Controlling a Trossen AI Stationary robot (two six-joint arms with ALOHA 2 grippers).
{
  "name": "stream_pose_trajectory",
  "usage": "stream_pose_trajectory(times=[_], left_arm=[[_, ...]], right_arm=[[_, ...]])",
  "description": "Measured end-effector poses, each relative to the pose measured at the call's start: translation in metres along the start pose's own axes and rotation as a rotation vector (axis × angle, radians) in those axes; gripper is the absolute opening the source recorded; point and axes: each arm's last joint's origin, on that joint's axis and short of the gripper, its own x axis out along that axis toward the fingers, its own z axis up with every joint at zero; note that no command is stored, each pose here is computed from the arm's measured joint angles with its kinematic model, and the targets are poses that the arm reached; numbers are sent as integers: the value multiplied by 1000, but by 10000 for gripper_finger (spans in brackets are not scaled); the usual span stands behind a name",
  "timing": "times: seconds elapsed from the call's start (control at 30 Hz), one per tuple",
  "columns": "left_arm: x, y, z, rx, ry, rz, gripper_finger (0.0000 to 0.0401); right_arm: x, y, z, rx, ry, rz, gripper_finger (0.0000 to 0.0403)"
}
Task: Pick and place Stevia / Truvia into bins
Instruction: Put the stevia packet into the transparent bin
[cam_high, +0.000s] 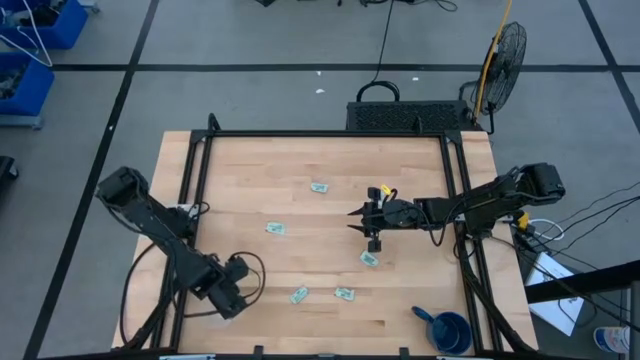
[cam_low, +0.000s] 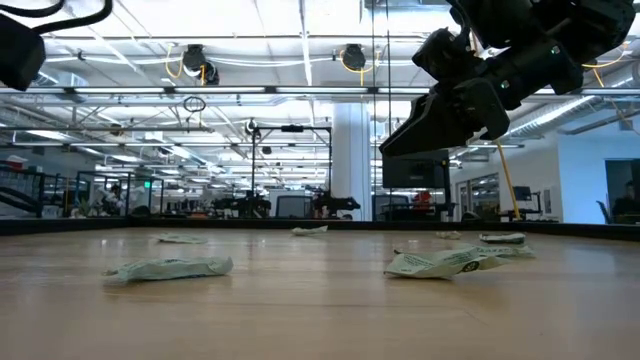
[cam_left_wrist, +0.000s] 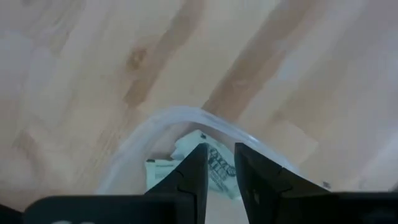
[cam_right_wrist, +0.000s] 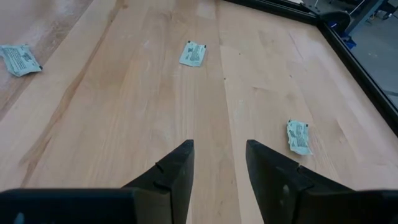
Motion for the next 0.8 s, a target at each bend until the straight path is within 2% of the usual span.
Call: stream_pose_trajectory(times=[0.2, 0.3, 0.4, 0.5, 0.6, 0.67, 0.8], left_arm=[[-17, 10, 17, 57, 48, -56, 87], [-28, 20, 29, 41, 32, -80, 88], [-42, 30, 42, 27, -31, -121, 88], [-54, 42, 56, 22, -145, -129, 88], [-62, 52, 69, 31, -291, -89, 88], [-65, 57, 77, 37, -375, -44, 88], [-68, 64, 87, 70, -453, 24, 88]], right_arm=[[0, 0, 0, 40, 1, 0, 141], [0, 0, -2, -4, 42, -11, 141], [0, -1, 0, -41, 162, -80, 141], [-3, -4, 2, -23, 324, -127, 141], [-11, -5, -4, 41, 508, -130, 141], [-17, -4, -8, 119, 620, -92, 141], [-26, -3, -23, 201, 766, -113, 141]])
